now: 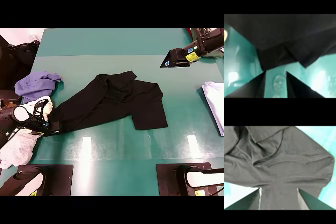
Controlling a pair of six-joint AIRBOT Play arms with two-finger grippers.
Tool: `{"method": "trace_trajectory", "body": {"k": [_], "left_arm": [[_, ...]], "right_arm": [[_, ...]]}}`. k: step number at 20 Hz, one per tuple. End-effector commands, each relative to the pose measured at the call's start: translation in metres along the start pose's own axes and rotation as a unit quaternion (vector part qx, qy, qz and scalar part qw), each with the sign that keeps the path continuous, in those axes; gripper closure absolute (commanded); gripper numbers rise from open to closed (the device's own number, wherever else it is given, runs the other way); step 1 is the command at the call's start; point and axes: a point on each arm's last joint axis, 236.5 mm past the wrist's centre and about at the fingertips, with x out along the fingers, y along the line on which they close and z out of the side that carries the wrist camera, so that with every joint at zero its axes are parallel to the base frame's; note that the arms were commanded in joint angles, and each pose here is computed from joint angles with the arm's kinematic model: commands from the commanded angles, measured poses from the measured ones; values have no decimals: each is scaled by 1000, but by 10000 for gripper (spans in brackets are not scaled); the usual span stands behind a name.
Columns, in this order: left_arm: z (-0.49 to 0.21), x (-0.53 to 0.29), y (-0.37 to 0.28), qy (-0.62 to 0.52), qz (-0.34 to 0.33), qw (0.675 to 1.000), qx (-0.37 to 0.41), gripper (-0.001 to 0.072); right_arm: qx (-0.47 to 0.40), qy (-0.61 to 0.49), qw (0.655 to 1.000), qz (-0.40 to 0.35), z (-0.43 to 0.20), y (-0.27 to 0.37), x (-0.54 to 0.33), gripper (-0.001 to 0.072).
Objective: Fold the shirts.
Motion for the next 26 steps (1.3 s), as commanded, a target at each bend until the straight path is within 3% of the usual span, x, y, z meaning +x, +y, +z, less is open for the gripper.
{"method": "trace_trajectory", "body": {"k": [1,21,22,23,24,26], "left_arm": [[11,5,2,-28,0,1000,-9,392],[5,15,14,-26,20,999,-13,392],[5,15,14,-27,20,999,-13,426],[8,14,14,-32,19,999,-13,609],[11,12,13,-35,18,999,-13,679],[17,1,8,-37,14,999,-11,681]], "right_arm": [[0,5,1000,1,-3,1,0,201],[0,16,1000,2,-8,2,0,201],[0,16,1000,2,-8,2,-1,201],[0,17,1000,2,-8,2,-1,201],[0,22,1000,3,-10,2,-1,205],[6,34,999,1,-17,-3,-3,209]]}}
